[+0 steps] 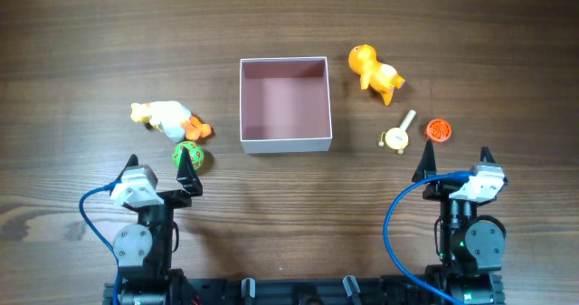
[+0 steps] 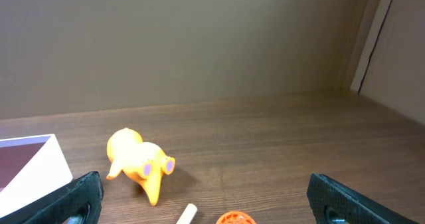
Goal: Pack container
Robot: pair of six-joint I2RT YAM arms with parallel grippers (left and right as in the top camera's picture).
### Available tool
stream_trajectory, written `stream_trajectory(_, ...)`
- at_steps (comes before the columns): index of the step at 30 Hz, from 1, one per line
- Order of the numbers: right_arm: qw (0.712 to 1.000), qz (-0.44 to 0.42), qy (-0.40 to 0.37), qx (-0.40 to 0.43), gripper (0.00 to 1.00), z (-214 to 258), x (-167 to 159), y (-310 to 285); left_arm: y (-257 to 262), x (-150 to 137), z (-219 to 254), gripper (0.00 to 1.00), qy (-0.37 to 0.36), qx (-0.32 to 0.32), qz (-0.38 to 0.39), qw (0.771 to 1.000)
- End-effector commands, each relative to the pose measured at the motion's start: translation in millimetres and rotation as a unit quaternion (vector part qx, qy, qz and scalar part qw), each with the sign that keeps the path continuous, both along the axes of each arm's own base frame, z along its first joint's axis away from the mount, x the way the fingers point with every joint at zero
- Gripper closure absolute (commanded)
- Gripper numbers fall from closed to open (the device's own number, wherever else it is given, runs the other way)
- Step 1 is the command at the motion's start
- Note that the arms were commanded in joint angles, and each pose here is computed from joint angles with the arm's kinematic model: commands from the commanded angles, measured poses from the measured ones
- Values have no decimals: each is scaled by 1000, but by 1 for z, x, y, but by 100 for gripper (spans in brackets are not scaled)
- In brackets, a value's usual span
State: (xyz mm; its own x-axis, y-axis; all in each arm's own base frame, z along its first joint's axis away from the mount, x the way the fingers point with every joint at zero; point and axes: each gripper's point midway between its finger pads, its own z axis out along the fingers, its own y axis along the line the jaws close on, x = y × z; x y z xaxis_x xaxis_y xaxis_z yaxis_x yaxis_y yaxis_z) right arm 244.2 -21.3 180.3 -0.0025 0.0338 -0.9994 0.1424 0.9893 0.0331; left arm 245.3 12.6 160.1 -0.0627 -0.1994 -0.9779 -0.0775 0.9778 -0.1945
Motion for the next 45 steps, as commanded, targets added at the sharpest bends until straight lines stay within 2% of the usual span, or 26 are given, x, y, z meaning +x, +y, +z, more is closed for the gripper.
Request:
stream_trajectory(1, 1000, -11, 0, -4, 0, -2, 0, -3, 1, 0, -2, 0, 1, 12, 4, 1000)
stream_trajectory(45, 1000, -16, -11, -2, 0, 3, -1, -5, 1, 0, -2, 0, 1, 12, 4, 1000)
